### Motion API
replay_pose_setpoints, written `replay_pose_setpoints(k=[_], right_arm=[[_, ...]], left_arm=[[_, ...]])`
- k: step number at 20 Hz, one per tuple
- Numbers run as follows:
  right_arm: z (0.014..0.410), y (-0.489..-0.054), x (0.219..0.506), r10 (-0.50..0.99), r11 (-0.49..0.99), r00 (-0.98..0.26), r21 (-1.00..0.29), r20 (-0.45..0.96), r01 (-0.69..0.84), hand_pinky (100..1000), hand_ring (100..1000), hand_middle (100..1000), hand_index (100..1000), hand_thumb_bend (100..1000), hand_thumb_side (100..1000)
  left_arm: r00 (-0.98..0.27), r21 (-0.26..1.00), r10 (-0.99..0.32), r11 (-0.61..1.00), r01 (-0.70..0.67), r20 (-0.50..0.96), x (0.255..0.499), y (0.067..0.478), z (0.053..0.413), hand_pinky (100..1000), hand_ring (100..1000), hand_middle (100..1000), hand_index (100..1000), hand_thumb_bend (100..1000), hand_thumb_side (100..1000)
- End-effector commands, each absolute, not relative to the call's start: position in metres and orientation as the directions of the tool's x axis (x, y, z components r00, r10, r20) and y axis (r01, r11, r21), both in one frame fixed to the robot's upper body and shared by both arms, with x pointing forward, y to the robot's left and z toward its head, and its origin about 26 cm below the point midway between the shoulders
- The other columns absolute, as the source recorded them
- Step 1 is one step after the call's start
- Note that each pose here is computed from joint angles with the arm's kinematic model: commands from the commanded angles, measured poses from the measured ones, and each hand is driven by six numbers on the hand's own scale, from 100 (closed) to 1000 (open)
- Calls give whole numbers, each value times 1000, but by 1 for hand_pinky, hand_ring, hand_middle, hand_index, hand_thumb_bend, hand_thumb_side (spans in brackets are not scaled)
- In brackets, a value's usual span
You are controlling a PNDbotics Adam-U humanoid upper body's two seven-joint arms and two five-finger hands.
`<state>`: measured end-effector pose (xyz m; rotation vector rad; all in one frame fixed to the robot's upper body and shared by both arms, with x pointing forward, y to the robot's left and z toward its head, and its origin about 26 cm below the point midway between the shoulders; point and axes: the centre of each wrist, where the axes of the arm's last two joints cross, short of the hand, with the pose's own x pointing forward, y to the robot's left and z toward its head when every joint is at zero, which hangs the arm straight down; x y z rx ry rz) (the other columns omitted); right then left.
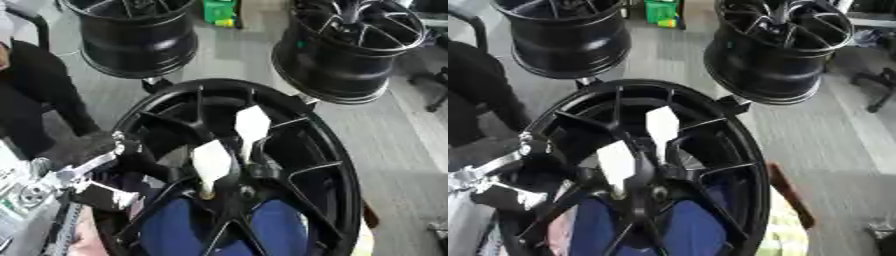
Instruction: Pull the pin out of the wheel hub.
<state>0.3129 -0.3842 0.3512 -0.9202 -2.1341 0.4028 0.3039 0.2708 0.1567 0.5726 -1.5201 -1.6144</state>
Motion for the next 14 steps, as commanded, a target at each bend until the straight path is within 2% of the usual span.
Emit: replay_pose_setpoints(k=[1, 6, 10, 12, 14], right_arm=[[367, -387, 308, 765, 644, -438, -569, 473, 512, 834, 774, 747, 821, 100, 575], [368, -376, 312, 856, 502, -380, -738, 350, 451, 851, 799, 764, 834, 100, 535], [366, -353, 316, 912, 260, -387, -922, 136, 288, 871, 827, 786, 850, 100, 527], [365, -340, 318, 906, 134, -421, -971, 39, 200, 877, 839, 795, 854, 100, 513], [363, -329, 320, 885, 16, -464, -993, -41, 118, 884, 852, 804, 854, 137, 505]], left_arm=[[-547, 968, -818, 47, 247, 179, 305, 276, 160, 727, 700, 592, 736, 264, 212], [-554, 968, -814, 42, 246, 177, 305, 274, 161, 728, 700, 592, 736, 265, 211], [-562, 968, -809, 36, 249, 175, 306, 272, 162, 728, 701, 593, 736, 264, 212], [-565, 967, -807, 31, 252, 173, 306, 271, 162, 728, 701, 593, 736, 264, 212], [-568, 967, -805, 25, 255, 171, 306, 271, 162, 727, 701, 593, 736, 264, 212]])
